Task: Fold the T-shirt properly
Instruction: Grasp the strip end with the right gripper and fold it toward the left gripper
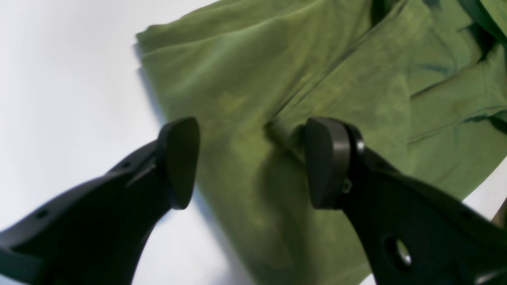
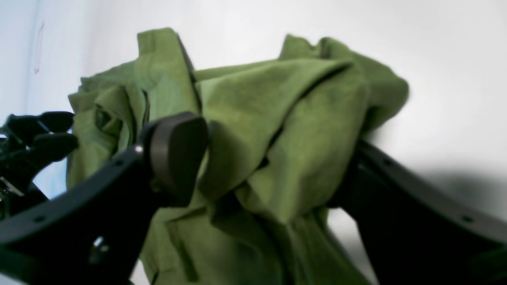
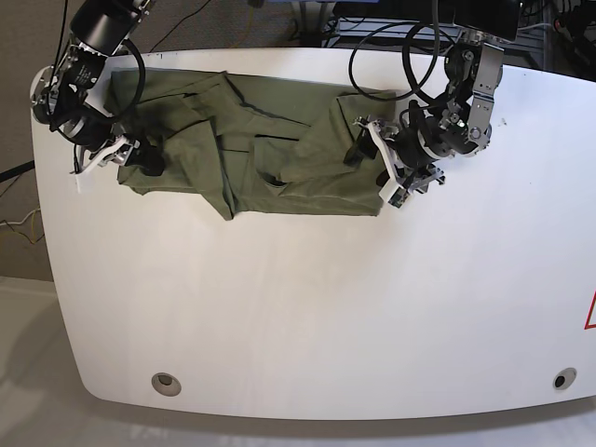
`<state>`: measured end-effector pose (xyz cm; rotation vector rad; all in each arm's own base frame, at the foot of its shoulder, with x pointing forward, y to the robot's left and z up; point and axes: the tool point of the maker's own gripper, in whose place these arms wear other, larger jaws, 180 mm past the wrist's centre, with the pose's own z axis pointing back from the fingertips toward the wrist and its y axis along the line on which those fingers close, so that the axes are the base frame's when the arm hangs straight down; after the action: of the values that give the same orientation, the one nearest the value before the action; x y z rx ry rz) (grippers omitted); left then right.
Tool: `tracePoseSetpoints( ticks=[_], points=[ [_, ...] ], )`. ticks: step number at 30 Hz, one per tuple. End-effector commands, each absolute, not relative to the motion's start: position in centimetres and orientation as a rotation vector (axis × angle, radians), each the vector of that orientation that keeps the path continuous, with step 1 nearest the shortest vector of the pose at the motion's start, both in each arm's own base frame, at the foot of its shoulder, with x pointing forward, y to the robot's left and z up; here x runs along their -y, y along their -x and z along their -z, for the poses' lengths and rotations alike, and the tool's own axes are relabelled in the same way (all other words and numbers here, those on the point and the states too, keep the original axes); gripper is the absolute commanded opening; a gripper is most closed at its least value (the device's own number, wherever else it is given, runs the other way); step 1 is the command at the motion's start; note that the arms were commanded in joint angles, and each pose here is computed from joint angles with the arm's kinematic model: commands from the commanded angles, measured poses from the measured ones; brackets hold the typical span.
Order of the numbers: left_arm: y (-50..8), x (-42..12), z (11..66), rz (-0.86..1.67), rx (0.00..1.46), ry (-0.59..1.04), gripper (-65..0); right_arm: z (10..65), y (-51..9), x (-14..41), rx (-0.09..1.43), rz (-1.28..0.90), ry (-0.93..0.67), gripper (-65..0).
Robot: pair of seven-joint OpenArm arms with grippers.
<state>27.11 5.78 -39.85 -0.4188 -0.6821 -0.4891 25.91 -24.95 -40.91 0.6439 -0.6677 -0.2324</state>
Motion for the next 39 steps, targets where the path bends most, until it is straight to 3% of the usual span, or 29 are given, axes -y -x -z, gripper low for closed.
tracePoseSetpoints(
  ticks=[1, 12, 26, 39],
  points=[
    [-27.9, -5.4, 38.6, 0.492, 0.726, 0.437, -26.0, 40.8, -25.7, 25.1, 0.649, 0.223, -0.632, -26.1],
    [-28.2, -5.5, 38.4, 0.49, 0.737, 0.431, -25.2, 40.5, -26.0, 23.9, 0.679, 0.241, -0.674, -61.9],
    [-27.7, -5.3, 38.7, 0.496, 0.718, 0.436, -25.1, 36.5, -27.7, 22.0, 0.791, 0.144, -0.682, -58.5],
    [-27.7, -5.5, 38.8, 0.502, 0.715, 0.424, -25.3, 33.6, -28.4, 18.0, 0.854, 0.051, -0.711, -59.8]
  ],
)
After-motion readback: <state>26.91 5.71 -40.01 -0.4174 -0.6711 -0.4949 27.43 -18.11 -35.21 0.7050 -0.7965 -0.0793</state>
